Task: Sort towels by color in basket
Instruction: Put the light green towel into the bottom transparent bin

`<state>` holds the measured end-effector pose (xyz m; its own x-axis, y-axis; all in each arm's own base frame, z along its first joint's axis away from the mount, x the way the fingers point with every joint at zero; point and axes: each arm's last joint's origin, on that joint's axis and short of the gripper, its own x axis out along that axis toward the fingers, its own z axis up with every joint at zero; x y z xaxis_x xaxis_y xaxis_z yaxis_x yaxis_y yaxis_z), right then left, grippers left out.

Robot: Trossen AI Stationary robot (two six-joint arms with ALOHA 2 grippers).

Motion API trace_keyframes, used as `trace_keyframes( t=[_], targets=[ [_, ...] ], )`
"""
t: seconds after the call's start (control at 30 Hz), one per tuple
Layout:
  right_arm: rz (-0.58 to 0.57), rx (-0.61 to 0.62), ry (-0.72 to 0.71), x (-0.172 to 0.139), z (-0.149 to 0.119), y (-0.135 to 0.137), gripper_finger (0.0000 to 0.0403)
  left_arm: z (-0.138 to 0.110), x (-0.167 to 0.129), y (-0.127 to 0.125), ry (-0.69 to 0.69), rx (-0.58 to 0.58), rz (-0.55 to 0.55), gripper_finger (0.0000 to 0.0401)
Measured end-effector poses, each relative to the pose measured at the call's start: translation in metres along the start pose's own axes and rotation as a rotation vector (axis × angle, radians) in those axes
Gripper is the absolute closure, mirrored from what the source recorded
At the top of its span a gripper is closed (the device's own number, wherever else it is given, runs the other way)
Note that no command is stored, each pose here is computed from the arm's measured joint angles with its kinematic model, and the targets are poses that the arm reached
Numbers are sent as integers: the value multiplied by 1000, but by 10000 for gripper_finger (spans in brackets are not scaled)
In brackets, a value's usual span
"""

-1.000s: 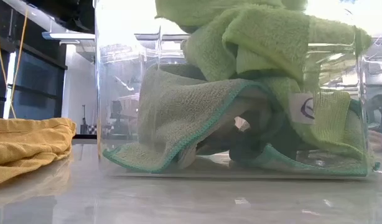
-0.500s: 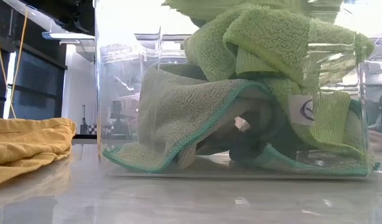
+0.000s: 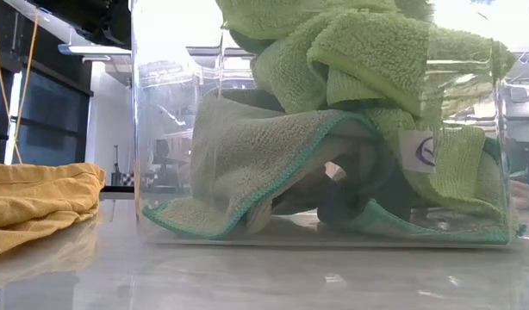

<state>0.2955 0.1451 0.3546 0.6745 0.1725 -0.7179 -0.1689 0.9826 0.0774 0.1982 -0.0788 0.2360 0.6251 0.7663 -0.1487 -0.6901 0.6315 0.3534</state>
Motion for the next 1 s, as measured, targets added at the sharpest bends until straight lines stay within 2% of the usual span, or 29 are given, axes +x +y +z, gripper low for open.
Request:
trace_keyframes(
  t=[0.07,0.17,0.23,0.37,0.47,0.57,0.67,0.8,0.87,1.0],
  targets=[
    [38,-52,-66,14,4,-3,284,0,0,0,0,-1,0,274],
    [22,-89,-84,42,2,-12,284,0,0,0,0,-1,0,274],
    [9,-81,-36,61,-3,-19,284,0,0,0,0,-1,-1,274],
    [26,-88,148,96,-23,-31,284,0,0,0,0,-1,-1,274],
    [86,-115,249,117,-36,-34,284,0,0,0,0,0,-1,274],
    [171,-125,271,132,-41,-37,284,0,0,0,0,-1,-1,274],
    [235,-134,235,134,-36,-42,284,0,0,0,0,0,-1,274],
    [214,-154,227,129,-35,-46,284,0,0,0,1,0,-1,274],
    [179,-159,235,120,-33,-46,284,0,0,0,1,1,-1,274],
    [141,-181,142,92,-18,-38,284,0,0,0,1,4,-1,274]
  ],
)
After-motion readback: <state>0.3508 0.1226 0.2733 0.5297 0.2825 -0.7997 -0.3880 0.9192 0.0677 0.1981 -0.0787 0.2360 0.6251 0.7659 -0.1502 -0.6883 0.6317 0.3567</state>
